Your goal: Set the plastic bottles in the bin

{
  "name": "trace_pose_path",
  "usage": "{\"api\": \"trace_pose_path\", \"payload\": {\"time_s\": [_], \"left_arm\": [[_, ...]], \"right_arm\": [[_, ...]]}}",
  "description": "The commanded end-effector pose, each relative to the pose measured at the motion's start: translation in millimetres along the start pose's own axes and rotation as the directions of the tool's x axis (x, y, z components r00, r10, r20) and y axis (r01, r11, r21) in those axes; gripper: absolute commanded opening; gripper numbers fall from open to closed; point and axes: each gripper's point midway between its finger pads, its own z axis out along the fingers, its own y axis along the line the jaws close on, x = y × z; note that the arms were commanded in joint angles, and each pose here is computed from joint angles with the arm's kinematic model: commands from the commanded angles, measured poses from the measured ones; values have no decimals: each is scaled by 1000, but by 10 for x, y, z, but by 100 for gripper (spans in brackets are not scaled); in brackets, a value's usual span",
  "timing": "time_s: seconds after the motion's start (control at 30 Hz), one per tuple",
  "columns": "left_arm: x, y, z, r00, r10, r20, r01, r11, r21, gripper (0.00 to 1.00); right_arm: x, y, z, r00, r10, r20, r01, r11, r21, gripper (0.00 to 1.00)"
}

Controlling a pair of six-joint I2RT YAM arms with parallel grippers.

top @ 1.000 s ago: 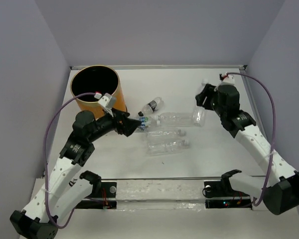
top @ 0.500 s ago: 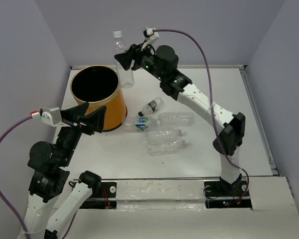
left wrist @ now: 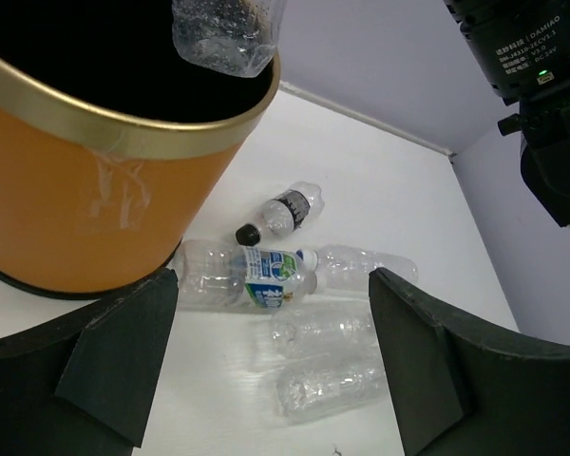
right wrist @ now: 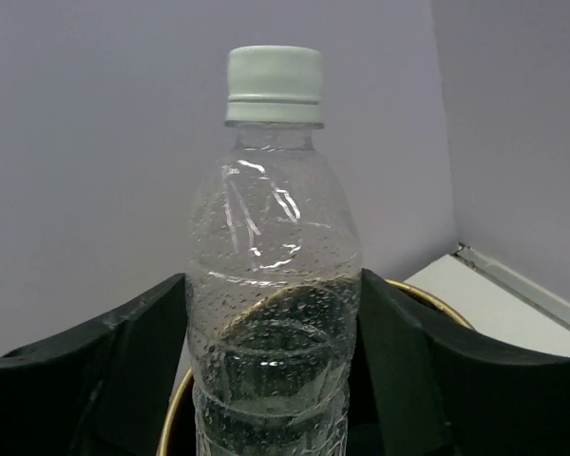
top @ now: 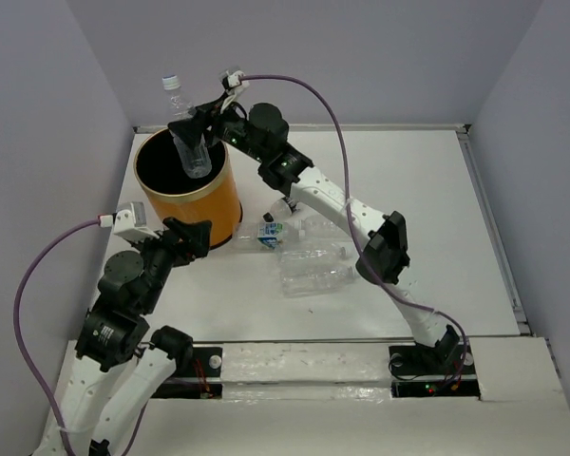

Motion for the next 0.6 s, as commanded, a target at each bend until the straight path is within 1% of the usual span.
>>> {"api": "trace_pose_path", "payload": {"time_s": [0.0, 0.03, 0.07, 0.1, 0.13, 0.17, 0.2, 0.23, 0.27, 0.33, 0.37, 0.4, 0.47, 0.5, 0.53, 0.57], "left_arm": [[337, 135, 91, 992, -98, -75, 94, 994, -59, 92], [393, 139, 114, 990, -110, -89, 105, 993, -59, 93], [459, 126, 135, 986, -130, -107, 125, 991, -54, 94], [548, 147, 196, 983, -134, -123, 128, 990, -58, 95], [597, 139, 225, 981, -136, -138, 130, 990, -53, 96], [683, 115, 296, 977, -133, -166, 128, 991, -41, 97], [730, 93, 339, 975, -128, -183, 124, 992, -30, 97], [772, 73, 380, 972, -122, -198, 121, 992, -21, 97], [836, 26, 419, 968, -106, -229, 110, 994, 5, 97], [911, -34, 575, 961, -84, -264, 94, 995, 23, 97], [972, -128, 601, 950, -69, -303, 93, 994, 65, 97], [990, -177, 706, 947, -34, -318, 63, 995, 81, 97], [1019, -242, 802, 943, 5, -333, 29, 995, 96, 96], [1055, -326, 899, 938, 57, -341, -17, 993, 118, 97], [1094, -367, 942, 933, 81, -352, -38, 991, 126, 96], [1172, -472, 963, 921, 113, -372, -59, 986, 154, 96]], "right_arm": [[-105, 128, -5, 999, -21, 41, 22, 999, -46, 86], [-111, 144, -24, 999, -28, 34, 29, 998, -51, 90], [-258, 206, -66, 998, -39, 47, 42, 997, -58, 91], [-189, 184, -101, 999, -44, 23, 45, 998, -50, 93], [-232, 197, -139, 998, -51, 21, 52, 998, -46, 93], [-492, 284, -221, 996, -74, 51, 76, 996, -46, 93], [-563, 310, -276, 995, -83, 53, 85, 995, -42, 93], [-435, 249, -348, 996, -87, 15, 87, 996, -19, 92], [-736, 367, -481, 993, -104, 49, 105, 994, -23, 90], [-860, 262, -676, 993, -108, 41, 107, 994, 19, 87], [-568, 100, -820, 996, -84, -33, 86, 995, 55, 85], [-913, 64, -1051, 996, -91, 7, 90, 992, 85, 81], [-908, -159, -1373, 998, -63, -13, 65, 985, 160, 76], [-831, -386, -1736, 999, -23, -38, 31, 972, 233, 73], [-770, -519, -1936, 999, -2, -50, 16, 961, 276, 71], [-340, -744, -2252, 990, 75, -116, -29, 935, 352, 68]]}}
